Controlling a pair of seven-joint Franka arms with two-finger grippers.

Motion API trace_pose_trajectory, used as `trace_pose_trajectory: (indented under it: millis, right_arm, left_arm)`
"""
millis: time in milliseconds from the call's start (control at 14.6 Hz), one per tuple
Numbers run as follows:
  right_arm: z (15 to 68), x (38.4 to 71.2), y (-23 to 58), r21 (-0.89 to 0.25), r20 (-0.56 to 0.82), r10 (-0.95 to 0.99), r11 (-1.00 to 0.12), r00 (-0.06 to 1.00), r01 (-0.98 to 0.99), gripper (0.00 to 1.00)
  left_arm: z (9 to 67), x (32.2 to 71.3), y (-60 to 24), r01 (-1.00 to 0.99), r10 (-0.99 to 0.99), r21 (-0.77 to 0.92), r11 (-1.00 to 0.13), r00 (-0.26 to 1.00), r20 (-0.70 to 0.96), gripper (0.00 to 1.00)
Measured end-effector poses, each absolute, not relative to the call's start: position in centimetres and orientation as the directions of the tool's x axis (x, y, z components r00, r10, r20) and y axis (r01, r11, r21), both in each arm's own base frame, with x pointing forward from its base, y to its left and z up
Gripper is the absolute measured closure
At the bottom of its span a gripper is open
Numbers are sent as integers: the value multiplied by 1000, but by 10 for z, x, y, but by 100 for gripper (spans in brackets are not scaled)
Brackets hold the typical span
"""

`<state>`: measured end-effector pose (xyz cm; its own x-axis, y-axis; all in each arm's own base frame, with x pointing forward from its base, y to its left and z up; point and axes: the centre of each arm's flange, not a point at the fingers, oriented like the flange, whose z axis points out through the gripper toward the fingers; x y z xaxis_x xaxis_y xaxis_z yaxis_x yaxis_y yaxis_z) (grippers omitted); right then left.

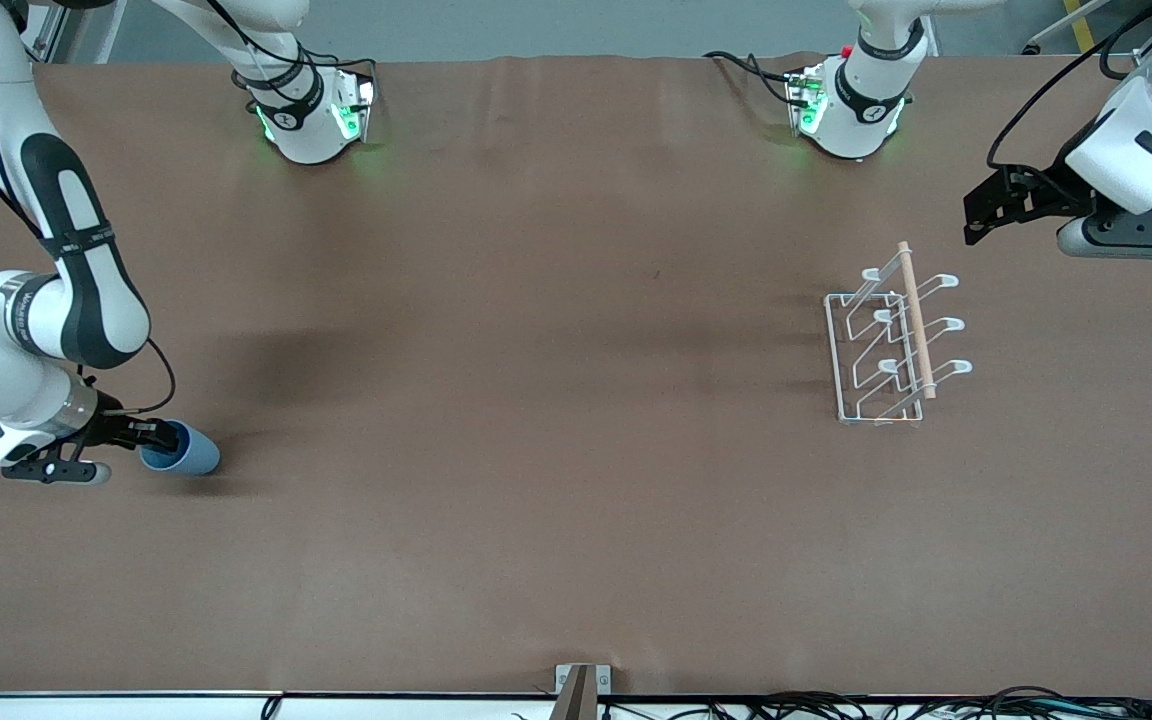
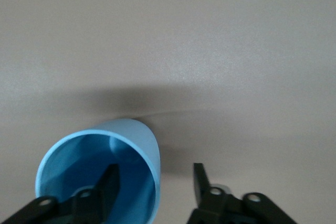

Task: Hang cup on cup holder
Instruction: 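Close the right gripper on the blue cup's rim, then lift the cup with the right gripper while the left gripper approaches it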

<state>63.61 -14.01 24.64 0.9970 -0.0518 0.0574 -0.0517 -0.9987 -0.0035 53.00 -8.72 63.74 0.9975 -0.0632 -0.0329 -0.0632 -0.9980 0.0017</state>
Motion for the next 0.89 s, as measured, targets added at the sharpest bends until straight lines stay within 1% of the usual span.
trace_pose_trajectory:
  millis: [274,343,548,754,823,891]
  right_arm:
    - [242,636,-140,-5,53,-52,-999,997,-52,87]
    - [243,637,-139,-6,55,-51,-999,997,-51,93]
    - [257,645,-135,-7,63,-43,-999,997,-43,94]
    - [293,651,-126,-17,53,-33,-999,998,-32,95]
    - [307,651,-117,-41,44,-34,-999,998,-33,95]
    - [323,650,-102,-91,35,-45,-995,998,-42,95]
  left_arm:
    - [637,530,-87,-64,-64,2,-998,997,-33,0]
    - [637,530,-87,-64,-64,2,-998,997,-33,0]
    - [637,530,-87,-64,-64,2,-998,997,-33,0]
    - [637,530,-88,-64,-64,2,-998,997,-33,0]
    - [637,530,-88,-65,-65,2,-998,997,-33,0]
    - [637,530,-89,-66,-66,2,-998,997,-33,0]
